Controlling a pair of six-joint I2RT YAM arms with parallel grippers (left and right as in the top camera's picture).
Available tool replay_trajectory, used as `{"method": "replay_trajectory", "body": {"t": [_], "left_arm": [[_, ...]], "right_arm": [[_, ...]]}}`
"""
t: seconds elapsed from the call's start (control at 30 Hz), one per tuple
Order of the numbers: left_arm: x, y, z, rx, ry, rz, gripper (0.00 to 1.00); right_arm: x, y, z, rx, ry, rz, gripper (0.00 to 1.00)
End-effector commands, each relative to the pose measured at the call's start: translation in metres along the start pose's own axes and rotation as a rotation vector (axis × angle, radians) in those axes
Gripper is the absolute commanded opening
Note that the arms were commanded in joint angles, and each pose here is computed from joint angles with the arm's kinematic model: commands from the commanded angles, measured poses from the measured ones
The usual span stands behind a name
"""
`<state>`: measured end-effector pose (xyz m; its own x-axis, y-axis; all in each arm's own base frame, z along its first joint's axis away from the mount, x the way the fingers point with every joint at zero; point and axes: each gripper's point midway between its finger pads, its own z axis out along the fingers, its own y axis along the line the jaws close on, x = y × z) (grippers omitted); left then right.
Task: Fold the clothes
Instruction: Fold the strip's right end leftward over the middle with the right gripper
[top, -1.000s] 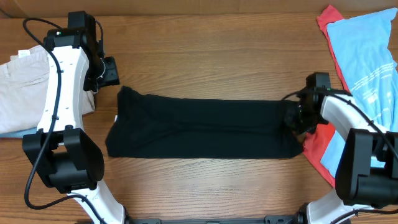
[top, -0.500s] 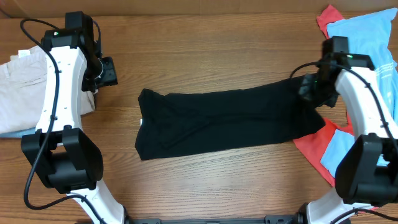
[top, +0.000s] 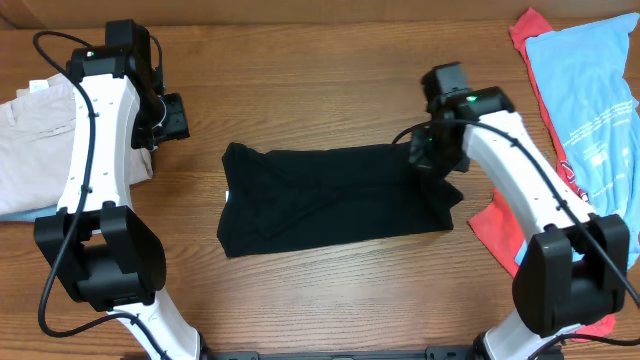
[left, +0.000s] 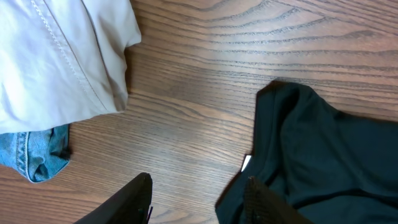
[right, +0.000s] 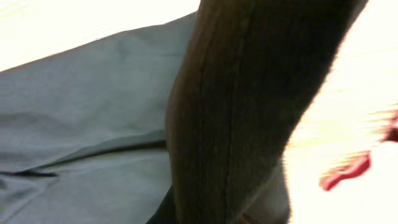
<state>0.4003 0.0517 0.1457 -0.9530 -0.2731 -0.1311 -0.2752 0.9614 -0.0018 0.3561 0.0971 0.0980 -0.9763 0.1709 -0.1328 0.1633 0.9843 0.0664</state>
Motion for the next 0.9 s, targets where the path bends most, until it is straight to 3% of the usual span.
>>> {"method": "replay_trajectory", "body": {"t": [0.0, 0.27, 0.5, 0.7, 0.87], "left_arm": [[0.001, -0.001, 0.002, 0.011, 0.012, -0.004, 0.51], [0.002, -0.002, 0.002, 0.017, 0.016, -0.004, 0.51], [0.002, -0.002, 0.002, 0.017, 0.016, -0.004, 0.51], [0.002, -0.002, 0.002, 0.017, 0.016, -0.004, 0.51], [0.002, -0.002, 0.002, 0.017, 0.016, -0.004, 0.5]], "right_arm": [[0.001, 0.023, 0.004, -0.019, -0.004, -0.002, 0.04], [0.019, 0.07, 0.031, -0.052, 0.028, -0.11, 0.04], [0.025, 0.107, 0.038, -0.152, 0.028, -0.164, 0.26], [0.027, 0.145, 0.029, -0.344, 0.023, -0.302, 0.31], [0.03, 0.145, 0.028, -0.359, 0.027, -0.366, 0.33]]}}
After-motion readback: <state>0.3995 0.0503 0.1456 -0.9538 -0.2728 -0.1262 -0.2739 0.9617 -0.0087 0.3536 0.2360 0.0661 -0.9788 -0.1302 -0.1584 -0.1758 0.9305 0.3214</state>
